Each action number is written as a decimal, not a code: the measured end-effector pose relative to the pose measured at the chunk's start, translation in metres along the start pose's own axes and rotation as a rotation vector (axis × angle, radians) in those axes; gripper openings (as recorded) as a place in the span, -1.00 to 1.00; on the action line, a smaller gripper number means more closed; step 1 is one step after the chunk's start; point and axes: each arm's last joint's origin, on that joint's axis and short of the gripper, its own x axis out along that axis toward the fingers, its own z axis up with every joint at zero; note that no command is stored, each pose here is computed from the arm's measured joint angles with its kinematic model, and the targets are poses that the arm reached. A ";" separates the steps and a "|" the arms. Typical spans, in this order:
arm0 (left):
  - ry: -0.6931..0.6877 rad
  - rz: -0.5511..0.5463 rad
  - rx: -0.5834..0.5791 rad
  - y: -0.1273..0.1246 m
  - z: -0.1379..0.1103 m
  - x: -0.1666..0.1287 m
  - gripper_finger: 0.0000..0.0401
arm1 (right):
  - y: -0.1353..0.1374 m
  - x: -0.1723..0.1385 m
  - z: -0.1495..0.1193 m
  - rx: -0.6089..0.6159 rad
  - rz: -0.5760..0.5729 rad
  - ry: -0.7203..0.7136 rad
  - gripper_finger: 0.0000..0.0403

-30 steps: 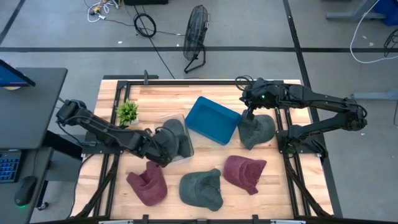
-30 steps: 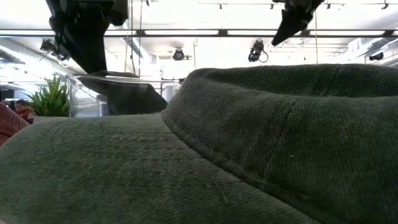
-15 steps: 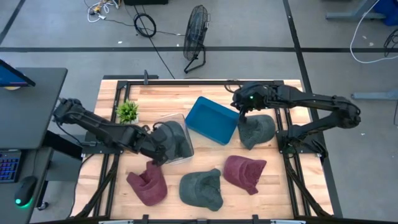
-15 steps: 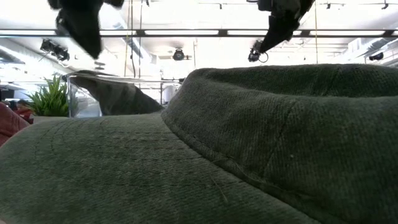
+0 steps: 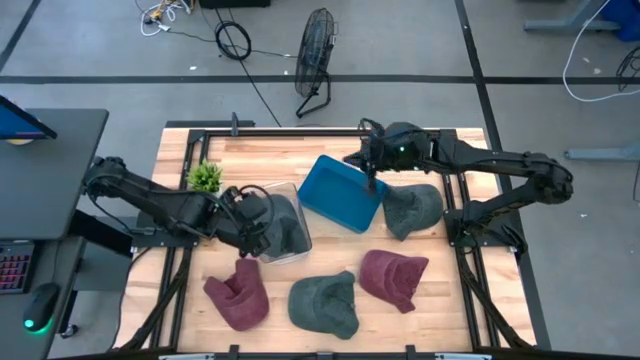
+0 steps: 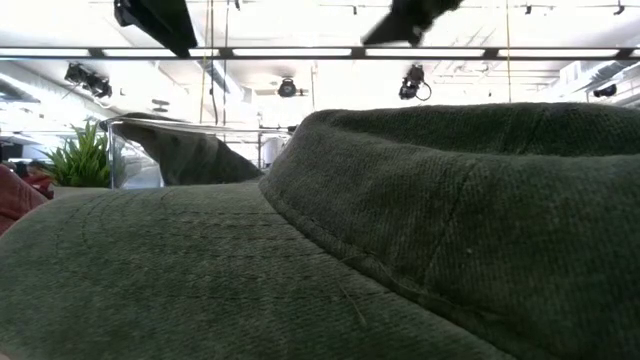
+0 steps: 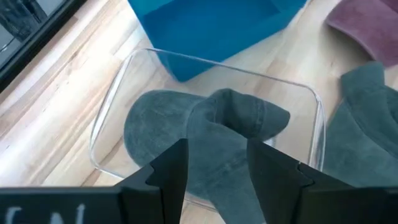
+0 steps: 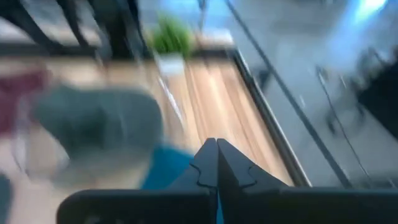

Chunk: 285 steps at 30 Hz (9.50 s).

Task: Pick & Place hat
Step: Put the top gray cap into the transparent bin

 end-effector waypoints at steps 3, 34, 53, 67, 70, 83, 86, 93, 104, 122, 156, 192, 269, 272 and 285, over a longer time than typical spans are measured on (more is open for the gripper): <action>-0.001 0.003 -0.009 0.001 0.001 0.001 -0.15 | 0.000 0.015 0.012 -0.013 0.023 -0.147 -1.00; 0.015 -0.016 -0.012 0.000 0.000 0.001 -0.16 | 0.038 0.164 0.000 -0.036 0.274 -0.013 -1.00; 0.014 -0.016 -0.010 0.000 0.000 0.001 -0.16 | 0.033 0.155 0.016 -0.055 0.247 -0.003 -0.95; -0.168 0.096 -0.044 0.001 0.009 0.001 -0.16 | 0.038 0.042 0.068 -0.244 -0.075 0.136 -0.46; -0.228 0.050 -0.060 -0.003 0.019 0.003 -0.16 | 0.039 0.005 0.067 -0.198 -0.038 0.195 -0.41; -0.531 -0.154 0.050 -0.008 0.077 0.007 -0.16 | 0.047 -0.053 0.062 -0.057 0.082 0.258 -0.43; -0.525 -0.143 0.071 -0.005 0.083 0.018 -0.16 | 0.052 -0.050 0.062 -0.036 0.094 0.265 -0.45; -0.449 -0.144 0.121 -0.005 0.088 0.047 -0.16 | 0.063 -0.037 0.059 0.001 0.166 0.305 -0.44; -0.197 -0.167 0.155 -0.003 0.042 0.012 -0.43 | 0.064 -0.032 0.055 0.023 0.161 0.340 -0.41; 0.039 -0.127 -0.039 -0.023 -0.026 0.026 -0.96 | 0.064 -0.035 0.048 0.058 0.148 0.423 -0.41; -0.059 0.013 0.023 -0.040 -0.008 -0.010 -0.71 | 0.059 -0.042 0.032 -0.034 -0.025 0.591 -0.41; -0.077 0.079 0.092 -0.028 -0.014 -0.022 -0.71 | -0.011 -0.011 -0.193 0.671 -0.521 1.090 -0.41; -0.255 0.117 -0.004 0.013 -0.005 -0.056 -0.98 | 0.112 0.098 0.013 -0.513 -0.062 -0.050 -1.00; -0.266 0.100 -0.007 0.011 -0.004 -0.057 -0.98 | 0.102 0.072 0.012 -0.494 -0.048 0.060 -1.00; -0.519 0.002 0.218 -0.026 0.055 -0.033 -0.46 | 0.075 0.048 0.003 -0.374 -0.066 0.227 -1.00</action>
